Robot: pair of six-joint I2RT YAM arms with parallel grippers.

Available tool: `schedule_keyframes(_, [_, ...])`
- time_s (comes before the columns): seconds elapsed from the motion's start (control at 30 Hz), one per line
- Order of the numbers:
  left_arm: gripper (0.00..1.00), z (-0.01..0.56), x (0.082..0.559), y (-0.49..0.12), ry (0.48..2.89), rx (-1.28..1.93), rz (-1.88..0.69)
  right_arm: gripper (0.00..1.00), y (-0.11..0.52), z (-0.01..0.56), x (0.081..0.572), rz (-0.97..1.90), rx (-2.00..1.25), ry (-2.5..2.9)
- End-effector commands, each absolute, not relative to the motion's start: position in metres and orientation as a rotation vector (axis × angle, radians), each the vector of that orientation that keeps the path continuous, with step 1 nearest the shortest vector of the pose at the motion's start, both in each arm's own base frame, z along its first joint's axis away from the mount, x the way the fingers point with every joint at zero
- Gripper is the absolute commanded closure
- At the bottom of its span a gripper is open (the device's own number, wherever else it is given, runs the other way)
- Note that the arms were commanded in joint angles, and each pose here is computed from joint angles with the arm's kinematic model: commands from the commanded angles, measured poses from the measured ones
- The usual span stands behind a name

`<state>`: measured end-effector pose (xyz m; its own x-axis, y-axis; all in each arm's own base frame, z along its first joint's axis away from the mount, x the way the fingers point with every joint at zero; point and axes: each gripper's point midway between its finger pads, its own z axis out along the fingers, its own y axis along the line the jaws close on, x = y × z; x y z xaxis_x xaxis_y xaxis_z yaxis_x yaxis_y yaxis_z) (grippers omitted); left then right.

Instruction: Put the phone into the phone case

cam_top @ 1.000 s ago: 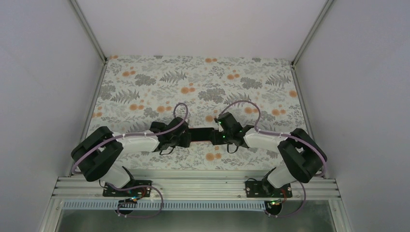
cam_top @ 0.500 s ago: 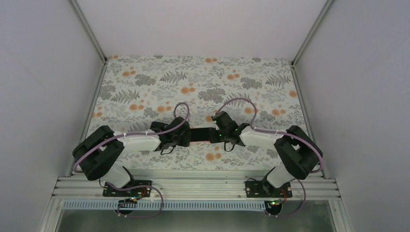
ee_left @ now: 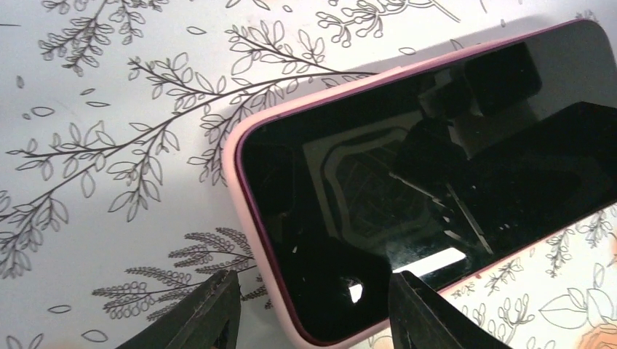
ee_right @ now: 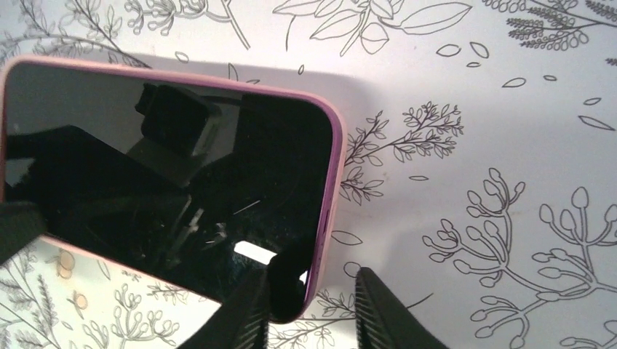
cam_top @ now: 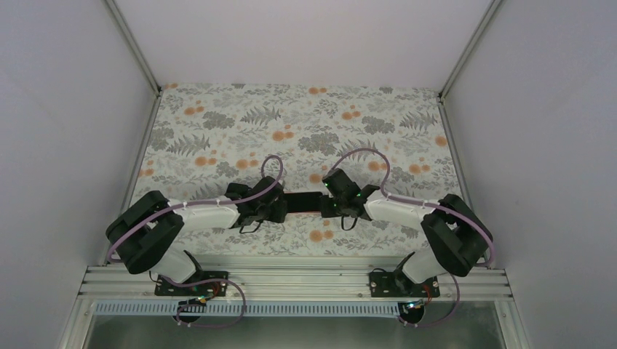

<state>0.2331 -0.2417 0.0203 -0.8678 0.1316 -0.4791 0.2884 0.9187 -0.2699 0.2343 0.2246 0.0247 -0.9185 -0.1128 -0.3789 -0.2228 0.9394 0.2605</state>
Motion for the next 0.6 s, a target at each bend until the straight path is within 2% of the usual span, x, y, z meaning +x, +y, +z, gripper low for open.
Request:
schedule_keyframes(0.0, [0.48, 0.001, 0.213, -0.237, 2.699, 0.353, -0.48, 0.77, 0.187, -0.01, 0.208, 0.179, -0.249, 2.892])
schedule_keyframes(0.2, [0.54, -0.002, 0.211, -0.237, 2.706, 0.355, -0.482, 0.95, 0.194, -0.025, 0.204, 0.174, -0.285, 2.939])
schedule_keyframes(0.4, [0.58, -0.003, 0.21, -0.241, 2.706, 0.361, -0.514, 0.96, 0.213, -0.035, 0.192, 0.201, -0.382, 2.974])
schedule_keyframes(0.57, [0.59, -0.002, 0.209, -0.248, 2.7, 0.373, -0.565, 0.96, 0.249, -0.035, 0.181, 0.345, -0.482, 2.975])
